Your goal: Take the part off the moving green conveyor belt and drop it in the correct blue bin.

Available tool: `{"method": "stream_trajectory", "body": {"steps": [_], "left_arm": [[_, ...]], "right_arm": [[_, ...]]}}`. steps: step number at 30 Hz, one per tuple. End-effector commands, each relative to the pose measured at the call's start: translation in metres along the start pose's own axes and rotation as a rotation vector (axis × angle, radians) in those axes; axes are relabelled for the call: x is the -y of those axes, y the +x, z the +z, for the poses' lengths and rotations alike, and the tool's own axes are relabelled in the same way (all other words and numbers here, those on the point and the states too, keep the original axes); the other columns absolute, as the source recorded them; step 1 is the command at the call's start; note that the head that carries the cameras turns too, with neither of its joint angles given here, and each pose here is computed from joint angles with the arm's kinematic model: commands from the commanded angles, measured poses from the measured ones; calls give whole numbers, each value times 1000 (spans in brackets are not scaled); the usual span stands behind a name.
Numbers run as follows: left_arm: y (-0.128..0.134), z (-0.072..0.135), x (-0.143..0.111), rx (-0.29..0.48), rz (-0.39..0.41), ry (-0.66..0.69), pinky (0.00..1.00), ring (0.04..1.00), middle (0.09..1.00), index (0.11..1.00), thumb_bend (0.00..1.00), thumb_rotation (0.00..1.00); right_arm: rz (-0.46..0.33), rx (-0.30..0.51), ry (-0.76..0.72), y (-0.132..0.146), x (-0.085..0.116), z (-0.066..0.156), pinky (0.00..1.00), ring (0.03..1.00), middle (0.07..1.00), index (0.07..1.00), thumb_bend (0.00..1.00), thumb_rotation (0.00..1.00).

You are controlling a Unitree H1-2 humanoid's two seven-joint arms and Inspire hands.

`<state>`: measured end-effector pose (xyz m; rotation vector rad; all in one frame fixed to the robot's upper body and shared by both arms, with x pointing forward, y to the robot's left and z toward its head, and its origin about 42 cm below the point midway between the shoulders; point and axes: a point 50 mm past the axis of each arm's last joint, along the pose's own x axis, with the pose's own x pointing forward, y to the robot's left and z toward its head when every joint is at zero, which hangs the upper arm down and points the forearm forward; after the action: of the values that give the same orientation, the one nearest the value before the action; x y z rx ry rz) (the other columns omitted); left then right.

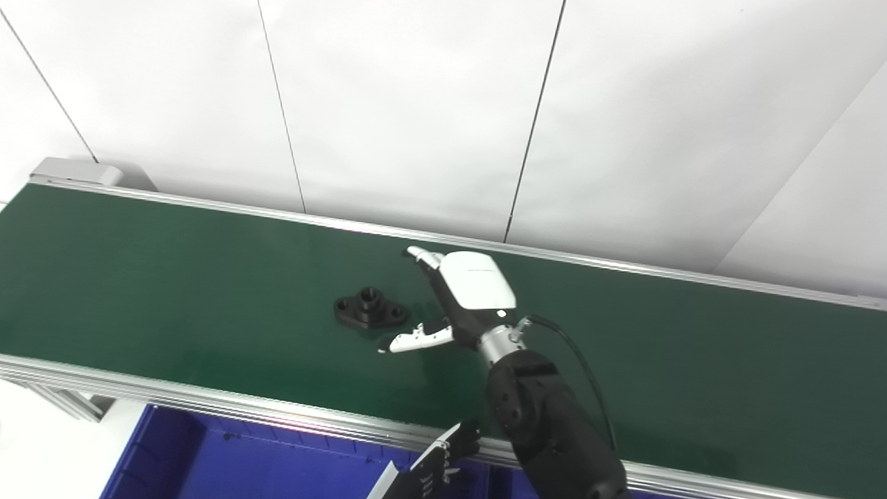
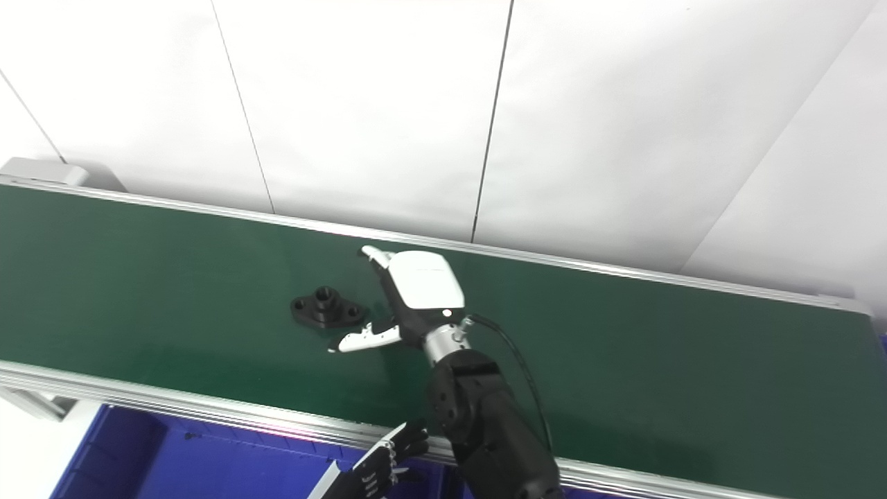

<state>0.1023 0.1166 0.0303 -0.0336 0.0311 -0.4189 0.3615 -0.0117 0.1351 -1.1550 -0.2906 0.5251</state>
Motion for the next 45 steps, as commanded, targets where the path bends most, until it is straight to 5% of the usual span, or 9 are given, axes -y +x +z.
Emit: {"method": "stream_trajectory", "body": {"steps": [1, 17, 19, 23, 33, 45], "left_arm": [[9, 16, 22, 87, -15, -36, 779, 914, 935, 933, 940, 647], [9, 21, 28, 102, -15, -24, 758, 901, 931, 919, 928, 647], [9, 22, 27, 103, -18, -20, 757, 905, 939, 927, 924, 653], [8, 22, 26, 102, -17, -9, 758, 906, 945, 930, 934, 657], [7, 23, 24, 106, -18, 2, 727, 886, 939, 921, 922, 634], [2, 25, 24, 98, -18, -16, 807, 940, 956, 928, 941, 614]], "right_arm": [[-65, 23, -25, 15, 18, 17, 589, 722, 814, 870, 913, 573], [24, 3, -104, 25, -3, 10, 407, 521, 641, 738, 875, 577], [35, -5, -102, 25, -7, 7, 307, 397, 504, 680, 795, 494], [43, -4, -121, 24, -13, 2, 135, 186, 275, 504, 532, 155], [53, -39, -182, 18, -21, -6, 76, 135, 220, 487, 514, 114], [39, -48, -144, 9, -25, -8, 87, 145, 225, 481, 514, 115]]}}
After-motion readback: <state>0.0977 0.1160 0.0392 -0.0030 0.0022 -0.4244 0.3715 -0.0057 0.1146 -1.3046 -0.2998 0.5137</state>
